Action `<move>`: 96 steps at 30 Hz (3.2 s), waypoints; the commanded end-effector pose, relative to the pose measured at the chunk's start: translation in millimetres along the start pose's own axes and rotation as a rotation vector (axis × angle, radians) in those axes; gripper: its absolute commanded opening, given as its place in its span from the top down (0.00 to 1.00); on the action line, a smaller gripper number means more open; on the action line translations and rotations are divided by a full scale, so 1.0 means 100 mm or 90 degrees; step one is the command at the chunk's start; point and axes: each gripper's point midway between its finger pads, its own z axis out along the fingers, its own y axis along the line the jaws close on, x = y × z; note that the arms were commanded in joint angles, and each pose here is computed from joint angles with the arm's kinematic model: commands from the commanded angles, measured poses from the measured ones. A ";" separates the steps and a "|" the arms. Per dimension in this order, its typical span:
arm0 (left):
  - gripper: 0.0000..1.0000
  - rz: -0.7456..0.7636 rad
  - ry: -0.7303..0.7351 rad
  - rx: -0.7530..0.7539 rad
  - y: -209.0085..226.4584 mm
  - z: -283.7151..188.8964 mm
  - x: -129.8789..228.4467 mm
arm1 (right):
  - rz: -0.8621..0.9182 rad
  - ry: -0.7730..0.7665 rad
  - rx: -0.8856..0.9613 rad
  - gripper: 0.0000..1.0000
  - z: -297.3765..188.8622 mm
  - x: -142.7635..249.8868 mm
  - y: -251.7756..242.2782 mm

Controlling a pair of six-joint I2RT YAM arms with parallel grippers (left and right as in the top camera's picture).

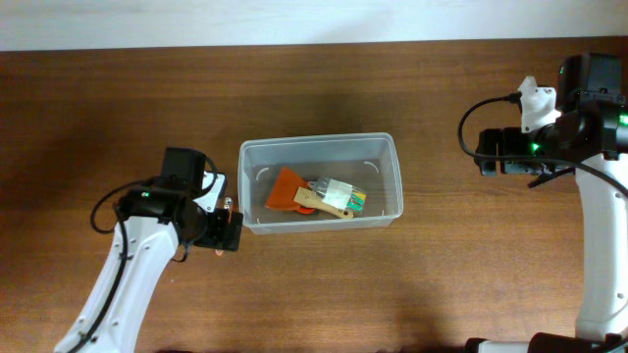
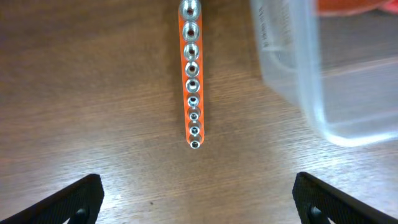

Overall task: Pack container
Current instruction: 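Lower the left gripper onto the orange socket strip and grasp it, then lift the socket strip and carry it into the clear box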

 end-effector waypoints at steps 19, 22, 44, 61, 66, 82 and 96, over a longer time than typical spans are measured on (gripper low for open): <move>0.01 -0.022 0.094 -0.009 0.07 1.10 -0.09 | 0.011 -0.013 -0.020 0.01 0.01 -0.04 0.03; 0.01 -0.022 0.082 -0.010 0.07 1.13 -0.15 | 0.011 -0.013 -0.022 0.01 0.01 -0.04 0.04; 0.88 -0.022 0.085 -0.014 0.08 1.13 -0.13 | 0.010 -0.019 -0.036 0.02 0.01 -0.06 0.07; 0.98 -0.023 -0.058 -0.017 0.10 0.34 -0.84 | 0.011 -0.014 -0.036 0.01 0.01 -0.05 0.08; 0.98 0.016 -0.256 -0.023 0.03 -0.69 -1.46 | 0.011 -0.014 -0.036 0.01 0.01 -0.04 0.08; 0.98 0.687 -0.277 0.105 -1.69 -0.36 -1.45 | 0.011 -0.014 -0.036 0.01 0.01 -0.05 0.08; 0.86 0.679 -0.105 0.092 -1.55 0.69 -1.31 | 0.011 -0.012 -0.037 0.01 0.01 -0.04 0.08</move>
